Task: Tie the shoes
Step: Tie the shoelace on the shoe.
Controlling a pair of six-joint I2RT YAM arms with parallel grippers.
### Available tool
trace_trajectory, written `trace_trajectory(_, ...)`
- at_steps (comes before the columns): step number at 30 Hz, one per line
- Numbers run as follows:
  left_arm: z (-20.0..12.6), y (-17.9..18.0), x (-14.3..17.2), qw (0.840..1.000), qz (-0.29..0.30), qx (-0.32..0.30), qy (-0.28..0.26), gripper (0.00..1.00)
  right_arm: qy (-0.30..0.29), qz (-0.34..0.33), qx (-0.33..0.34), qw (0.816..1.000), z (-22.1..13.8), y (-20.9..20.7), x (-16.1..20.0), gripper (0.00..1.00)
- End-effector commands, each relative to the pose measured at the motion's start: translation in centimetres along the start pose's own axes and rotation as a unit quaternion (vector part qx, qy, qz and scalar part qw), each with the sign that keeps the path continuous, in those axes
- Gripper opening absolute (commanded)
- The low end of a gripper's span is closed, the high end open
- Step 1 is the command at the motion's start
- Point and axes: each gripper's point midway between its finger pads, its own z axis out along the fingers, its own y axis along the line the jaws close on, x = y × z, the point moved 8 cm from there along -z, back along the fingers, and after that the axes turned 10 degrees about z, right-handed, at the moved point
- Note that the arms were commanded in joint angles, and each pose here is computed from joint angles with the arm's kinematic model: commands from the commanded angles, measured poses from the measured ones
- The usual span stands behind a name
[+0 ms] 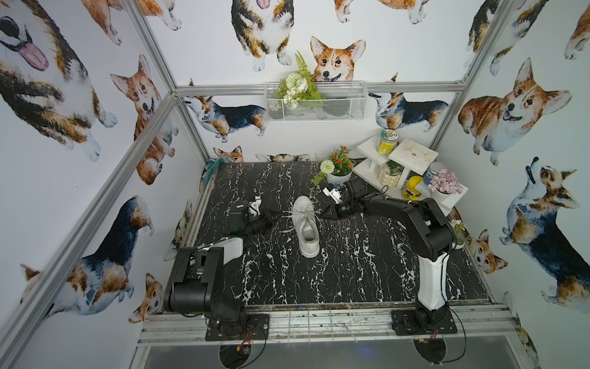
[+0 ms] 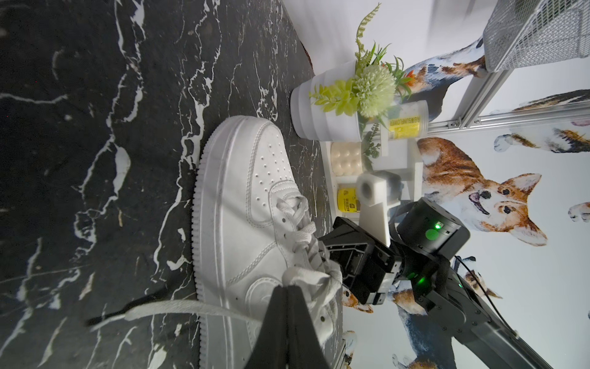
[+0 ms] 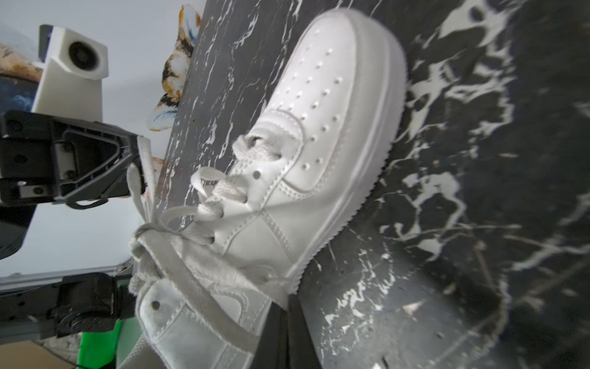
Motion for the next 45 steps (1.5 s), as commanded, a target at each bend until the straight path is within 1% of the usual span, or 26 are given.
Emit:
trace_trajectory(1, -0.2, -0.2, -0.3, 1.0, 0.015, -0.006, -0.003, 0.0, -0.031, -0.014, 0.072, 0.997, -0.7, -0.6, -0.6, 0.0)
trace_trajectory(4, -0.3, -0.3, -0.3, 1.0, 0.017, -0.01, -0.003, 0.0, -0.056, -0.02, 0.121, 0.991, -1.5, -0.8, -1.1, 0.0)
trace_trajectory(9, -0.6, -0.5, -0.6, 0.999, 0.026, -0.02, -0.008, 0.0, -0.105, -0.035, 0.195, 0.974, -3.6, -0.6, -2.1, 0.0)
trace_trajectory(11, -0.8, -0.5, -0.6, 0.999, 0.027, -0.022, -0.009, 0.0, -0.12, -0.041, 0.205, 0.97, -4.2, -0.2, -2.5, 0.0)
trace_trajectory(16, -1.0, -0.5, -0.7, 0.999, 0.03, -0.026, -0.014, 0.0, -0.134, -0.04, 0.225, 0.964, -5.0, -0.1, -2.7, 0.0)
trace_trajectory(22, -1.4, -0.4, -0.8, 0.999, 0.03, -0.029, -0.019, 0.0, -0.156, -0.035, 0.233, 0.959, -5.9, 0.3, -2.8, 0.0)
trace_trajectory(26, -1.6, -0.3, -1.0, 0.999, 0.031, -0.032, -0.023, 0.0, -0.169, -0.047, 0.277, 0.945, -6.8, 0.3, -3.2, 0.0)
trace_trajectory(32, -1.7, -0.2, -0.9, 0.999, 0.031, -0.033, -0.023, 0.0, -0.175, -0.06, 0.328, 0.926, -7.6, -0.2, -3.4, 0.0)
trace_trajectory(38, -1.7, -0.1, -0.9, 0.999, 0.031, -0.033, -0.023, 0.0, -0.18, -0.065, 0.349, 0.917, -7.9, -0.4, -3.3, 0.0)
trace_trajectory(45, -1.8, 0.1, -0.9, 0.999, 0.029, -0.035, -0.023, 0.0, -0.174, -0.07, 0.366, 0.911, -7.8, -0.8, -2.9, 0.0)
